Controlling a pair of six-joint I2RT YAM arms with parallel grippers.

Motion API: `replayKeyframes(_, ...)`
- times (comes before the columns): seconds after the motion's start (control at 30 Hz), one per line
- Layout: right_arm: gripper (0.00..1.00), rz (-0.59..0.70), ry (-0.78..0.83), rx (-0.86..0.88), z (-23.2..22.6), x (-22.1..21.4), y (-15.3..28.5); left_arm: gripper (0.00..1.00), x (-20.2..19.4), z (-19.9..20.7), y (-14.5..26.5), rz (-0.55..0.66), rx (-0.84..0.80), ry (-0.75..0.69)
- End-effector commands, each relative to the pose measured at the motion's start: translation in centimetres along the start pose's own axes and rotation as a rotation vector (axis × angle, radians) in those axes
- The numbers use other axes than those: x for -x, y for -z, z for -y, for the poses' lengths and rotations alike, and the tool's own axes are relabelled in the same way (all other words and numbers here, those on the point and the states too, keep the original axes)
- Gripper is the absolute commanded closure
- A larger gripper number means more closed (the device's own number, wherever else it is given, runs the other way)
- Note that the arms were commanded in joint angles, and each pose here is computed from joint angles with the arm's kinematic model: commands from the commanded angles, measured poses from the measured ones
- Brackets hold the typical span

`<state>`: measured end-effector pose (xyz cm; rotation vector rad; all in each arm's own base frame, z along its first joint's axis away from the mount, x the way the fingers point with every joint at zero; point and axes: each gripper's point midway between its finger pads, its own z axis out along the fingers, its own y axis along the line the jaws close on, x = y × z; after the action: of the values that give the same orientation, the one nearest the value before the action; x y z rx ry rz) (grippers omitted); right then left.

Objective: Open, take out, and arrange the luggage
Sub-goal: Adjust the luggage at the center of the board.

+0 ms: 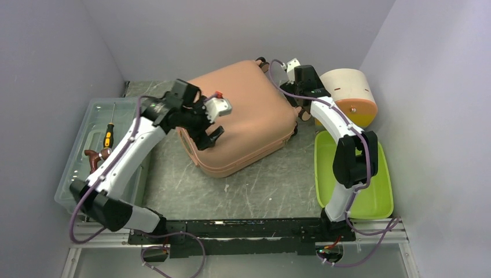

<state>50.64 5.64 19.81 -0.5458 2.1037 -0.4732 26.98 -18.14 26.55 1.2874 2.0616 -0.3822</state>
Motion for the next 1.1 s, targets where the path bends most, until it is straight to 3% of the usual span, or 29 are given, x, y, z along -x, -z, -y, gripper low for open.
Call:
replayKeyframes(0.0,0.0,-0.014,0.029,0.047,-1.5,0.2,0.1,0.0,1.1,-0.8,-1.9,-0.058,0.072,-0.079)
replayKeyframes(0.3,0.0,-0.094,0.089,0.149,-4.4,-2.8,-1.2,0.01,3.1,2.9,-5.7,-0.143,0.004,-0.165)
replayKeyframes(0.43,0.0,-0.089,0.059,0.179,-5.3,-3.3,-1.1,0.01,2.0,4.9,-7.0,-0.205,-0.031,-0.215)
replayKeyframes(0.6,0.0,-0.087,0.03,0.24,-6.4,-3.6,-0.3,0.01,-1.1,2.9,-8.7,-0.334,0.158,-0.328)
replayKeyframes(0.83,0.02,-0.105,0.036,0.339,-7.7,-4.7,1.8,0.01,-3.3,-0.6,-7.6,-0.411,0.389,-0.373)
replayKeyframes(1.07,0.03,-0.121,0.053,0.448,-10.7,-6.6,5.2,0.01,-5.8,-4.9,-5.6,-0.466,0.516,-0.275)
